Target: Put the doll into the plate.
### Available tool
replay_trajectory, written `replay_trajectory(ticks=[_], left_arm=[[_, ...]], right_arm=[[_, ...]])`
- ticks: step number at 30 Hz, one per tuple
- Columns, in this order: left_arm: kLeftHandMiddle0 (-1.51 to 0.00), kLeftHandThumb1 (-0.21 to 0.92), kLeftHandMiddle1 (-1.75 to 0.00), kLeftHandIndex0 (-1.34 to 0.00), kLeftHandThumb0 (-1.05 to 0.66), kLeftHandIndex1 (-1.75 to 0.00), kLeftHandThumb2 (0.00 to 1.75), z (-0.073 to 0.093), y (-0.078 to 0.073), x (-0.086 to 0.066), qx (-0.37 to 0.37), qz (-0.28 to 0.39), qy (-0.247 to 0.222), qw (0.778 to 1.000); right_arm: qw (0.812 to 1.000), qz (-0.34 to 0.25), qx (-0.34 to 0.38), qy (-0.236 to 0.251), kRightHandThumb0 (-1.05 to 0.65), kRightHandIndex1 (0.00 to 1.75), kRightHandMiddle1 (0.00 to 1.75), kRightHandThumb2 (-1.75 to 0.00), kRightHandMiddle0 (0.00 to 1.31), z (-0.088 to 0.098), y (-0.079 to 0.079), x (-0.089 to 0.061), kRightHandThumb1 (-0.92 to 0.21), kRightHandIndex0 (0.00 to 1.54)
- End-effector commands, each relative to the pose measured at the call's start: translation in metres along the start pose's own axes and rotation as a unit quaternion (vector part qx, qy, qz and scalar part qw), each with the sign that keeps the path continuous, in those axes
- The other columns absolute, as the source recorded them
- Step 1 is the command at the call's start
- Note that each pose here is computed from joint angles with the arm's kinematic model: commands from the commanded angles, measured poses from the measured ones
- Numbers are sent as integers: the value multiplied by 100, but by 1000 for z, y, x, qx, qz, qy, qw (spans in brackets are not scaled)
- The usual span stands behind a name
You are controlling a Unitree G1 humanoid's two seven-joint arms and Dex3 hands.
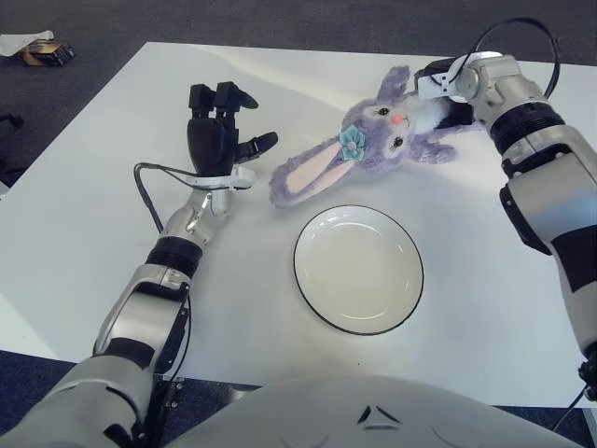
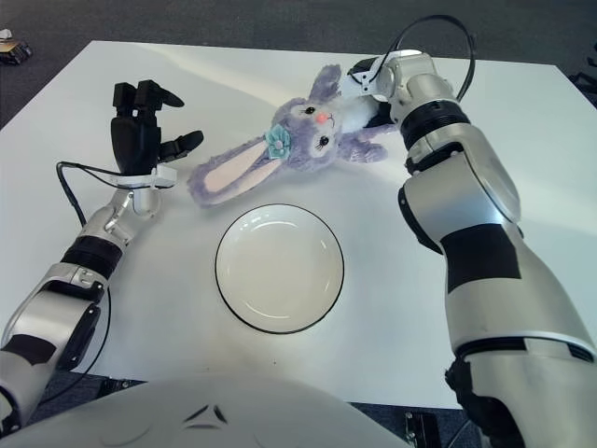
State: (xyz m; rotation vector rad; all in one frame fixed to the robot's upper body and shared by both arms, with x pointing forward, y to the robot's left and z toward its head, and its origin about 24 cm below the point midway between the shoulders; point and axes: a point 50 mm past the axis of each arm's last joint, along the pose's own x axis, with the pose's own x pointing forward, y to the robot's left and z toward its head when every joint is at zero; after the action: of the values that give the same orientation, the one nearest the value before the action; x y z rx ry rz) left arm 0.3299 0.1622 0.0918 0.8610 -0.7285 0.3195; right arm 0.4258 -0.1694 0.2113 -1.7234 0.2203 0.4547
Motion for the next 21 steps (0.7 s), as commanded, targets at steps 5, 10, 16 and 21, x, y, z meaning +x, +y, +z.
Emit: replay_trajectory(ticks=[5, 10, 16, 21], left_arm=[[-10, 92, -155, -20, -36, -175, 52, -14, -5, 1, 25, -17, 33, 999], [-9, 92, -151, -20, -36, -175, 51, -21, -5, -2, 25, -20, 52, 998], [-9, 92, -145, -20, -36, -175, 52, -25, -7, -4, 14, -28, 73, 997], [-9, 92, -143, -20, -36, -175, 52, -26, -8, -5, 4, -34, 83, 996]], right_arm=[[999, -24, 21, -27, 0, 173, 175, -142, 57, -6, -22, -12, -22, 57], [998, -31, -7, -61, 0, 172, 175, -124, 45, -7, -37, -24, -39, 45], [996, -34, -8, -77, 0, 172, 175, -120, 43, -9, -34, -26, -42, 42], [995, -46, -8, -90, 0, 174, 175, -141, 56, -11, -35, -30, -24, 55]])
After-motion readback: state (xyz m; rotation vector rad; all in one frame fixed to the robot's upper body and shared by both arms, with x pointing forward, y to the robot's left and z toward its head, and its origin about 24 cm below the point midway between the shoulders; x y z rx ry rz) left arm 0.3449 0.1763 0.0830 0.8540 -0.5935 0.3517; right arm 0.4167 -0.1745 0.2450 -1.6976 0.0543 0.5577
